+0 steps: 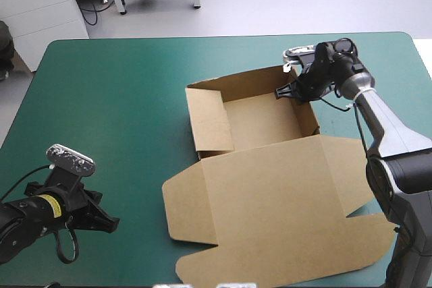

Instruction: Fold the box

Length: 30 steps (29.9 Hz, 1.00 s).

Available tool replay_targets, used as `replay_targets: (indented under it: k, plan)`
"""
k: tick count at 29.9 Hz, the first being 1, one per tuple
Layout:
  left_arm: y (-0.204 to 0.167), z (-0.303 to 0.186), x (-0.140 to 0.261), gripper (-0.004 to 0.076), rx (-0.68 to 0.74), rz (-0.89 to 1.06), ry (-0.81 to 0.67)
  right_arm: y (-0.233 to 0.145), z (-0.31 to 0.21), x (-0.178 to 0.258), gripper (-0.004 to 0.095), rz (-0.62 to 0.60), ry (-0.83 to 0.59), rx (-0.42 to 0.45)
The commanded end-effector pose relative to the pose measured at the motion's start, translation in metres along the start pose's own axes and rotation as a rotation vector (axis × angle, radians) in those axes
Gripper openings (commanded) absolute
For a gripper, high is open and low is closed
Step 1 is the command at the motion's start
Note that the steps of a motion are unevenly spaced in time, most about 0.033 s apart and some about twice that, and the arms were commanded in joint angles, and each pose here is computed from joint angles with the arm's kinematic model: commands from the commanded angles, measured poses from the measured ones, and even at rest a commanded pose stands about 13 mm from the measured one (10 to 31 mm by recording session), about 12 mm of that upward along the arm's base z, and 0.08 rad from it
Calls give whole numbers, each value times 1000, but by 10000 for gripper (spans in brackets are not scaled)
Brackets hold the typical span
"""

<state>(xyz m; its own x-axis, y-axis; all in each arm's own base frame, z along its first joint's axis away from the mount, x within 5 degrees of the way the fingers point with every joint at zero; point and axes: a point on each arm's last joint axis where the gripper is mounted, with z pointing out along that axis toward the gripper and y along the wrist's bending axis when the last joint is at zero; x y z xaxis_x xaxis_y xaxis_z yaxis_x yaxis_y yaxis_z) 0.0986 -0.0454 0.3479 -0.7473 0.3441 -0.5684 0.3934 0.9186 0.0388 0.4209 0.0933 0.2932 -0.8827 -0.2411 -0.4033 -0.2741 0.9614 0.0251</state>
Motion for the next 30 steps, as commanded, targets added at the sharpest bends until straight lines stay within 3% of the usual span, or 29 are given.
replay_targets:
  k: [1,16,23,30]
  plan:
    - [0,-6,-8,-32,1,-13,-71,-33,-57,-15,-23,33,-176,63]
    - [5,-6,-9,-32,-45,6,-86,-199,-108,27,-23,361,-246,300]
    - [4,-7,-13,-32,-39,6,-125,-238,-109,48,-23,438,-233,340]
    - [4,-7,-14,-32,-38,6,-137,-255,-88,59,13,421,-149,324]
